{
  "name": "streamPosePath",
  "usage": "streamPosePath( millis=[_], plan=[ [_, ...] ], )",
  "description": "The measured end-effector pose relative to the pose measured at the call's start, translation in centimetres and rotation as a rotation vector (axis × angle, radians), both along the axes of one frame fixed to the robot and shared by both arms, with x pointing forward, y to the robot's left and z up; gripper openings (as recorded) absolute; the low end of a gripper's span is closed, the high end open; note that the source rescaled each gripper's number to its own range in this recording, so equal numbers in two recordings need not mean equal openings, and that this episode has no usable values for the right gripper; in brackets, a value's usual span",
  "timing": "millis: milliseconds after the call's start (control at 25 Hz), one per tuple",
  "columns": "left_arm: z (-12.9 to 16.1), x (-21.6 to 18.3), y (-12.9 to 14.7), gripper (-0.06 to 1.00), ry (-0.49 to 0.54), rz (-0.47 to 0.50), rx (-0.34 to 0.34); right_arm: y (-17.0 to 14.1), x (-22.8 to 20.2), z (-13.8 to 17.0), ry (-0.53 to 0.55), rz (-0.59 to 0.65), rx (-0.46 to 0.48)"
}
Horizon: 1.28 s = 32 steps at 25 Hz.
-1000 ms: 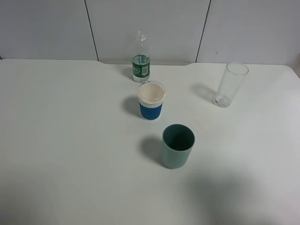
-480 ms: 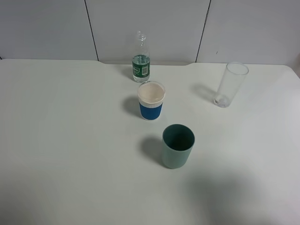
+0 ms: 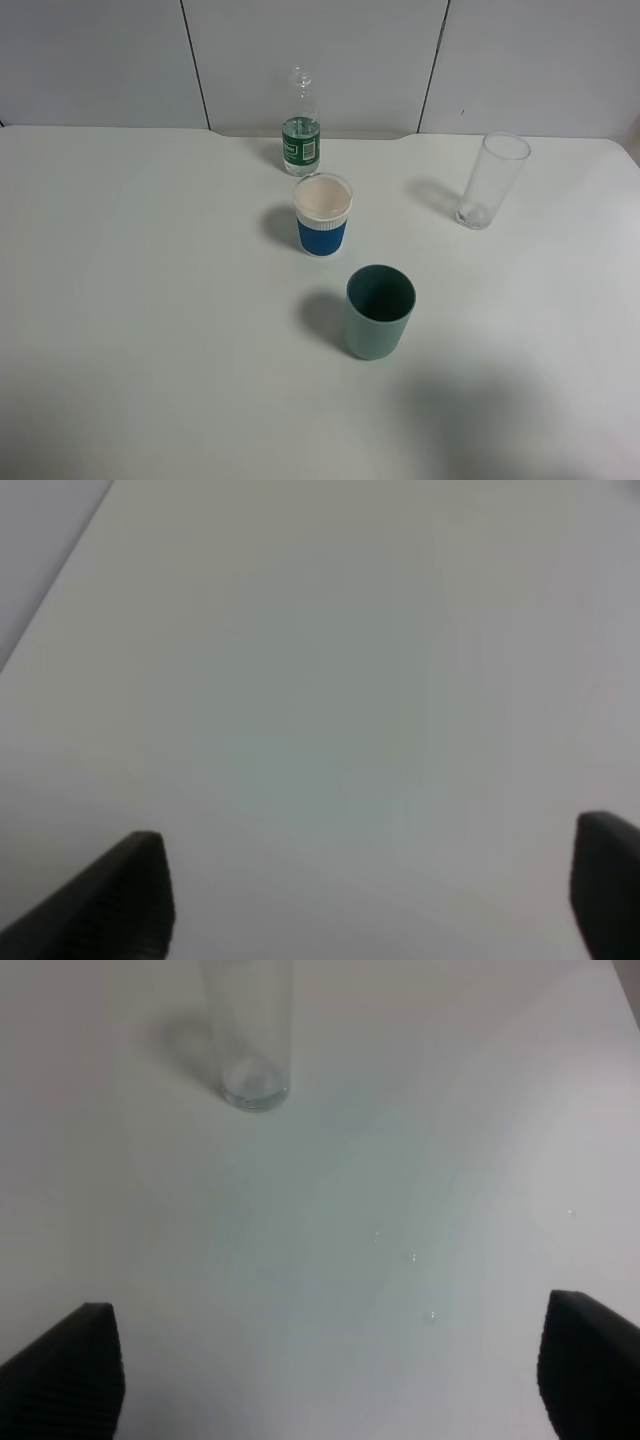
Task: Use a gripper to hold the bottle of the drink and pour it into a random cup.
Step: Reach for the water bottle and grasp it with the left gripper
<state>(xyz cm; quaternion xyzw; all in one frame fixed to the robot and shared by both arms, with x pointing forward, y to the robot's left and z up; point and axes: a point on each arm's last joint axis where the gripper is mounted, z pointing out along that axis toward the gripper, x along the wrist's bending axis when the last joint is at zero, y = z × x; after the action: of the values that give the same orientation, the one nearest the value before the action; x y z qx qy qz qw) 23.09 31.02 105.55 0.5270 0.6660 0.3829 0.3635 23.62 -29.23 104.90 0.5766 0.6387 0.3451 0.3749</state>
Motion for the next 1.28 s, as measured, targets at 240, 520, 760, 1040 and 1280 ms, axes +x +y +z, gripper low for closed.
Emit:
streamPosePath(
  millis=[240,520,760,1040,1280],
  plan=[
    [0.0,0.0,0.0,0.63,0.000,0.000,0.000,0.0,0.0,0.0,0.000,0.000,0.000],
    [0.2,0.4,0.0,0.63,0.015,-0.009,0.017,0.0,0.0,0.0,0.000,0.000,0.000],
    [1.2,2.7,0.0,0.63,0.046,-0.052,0.087,0.0,0.0,0.0,0.000,0.000,0.000],
    [2.2,6.7,0.0,0.63,0.040,-0.090,0.132,0.0,0.0,0.0,0.000,0.000,0.000],
    [2.3,10.1,0.0,0.63,0.031,-0.111,0.144,0.0,0.0,0.0,0.000,0.000,0.000]
  ],
)
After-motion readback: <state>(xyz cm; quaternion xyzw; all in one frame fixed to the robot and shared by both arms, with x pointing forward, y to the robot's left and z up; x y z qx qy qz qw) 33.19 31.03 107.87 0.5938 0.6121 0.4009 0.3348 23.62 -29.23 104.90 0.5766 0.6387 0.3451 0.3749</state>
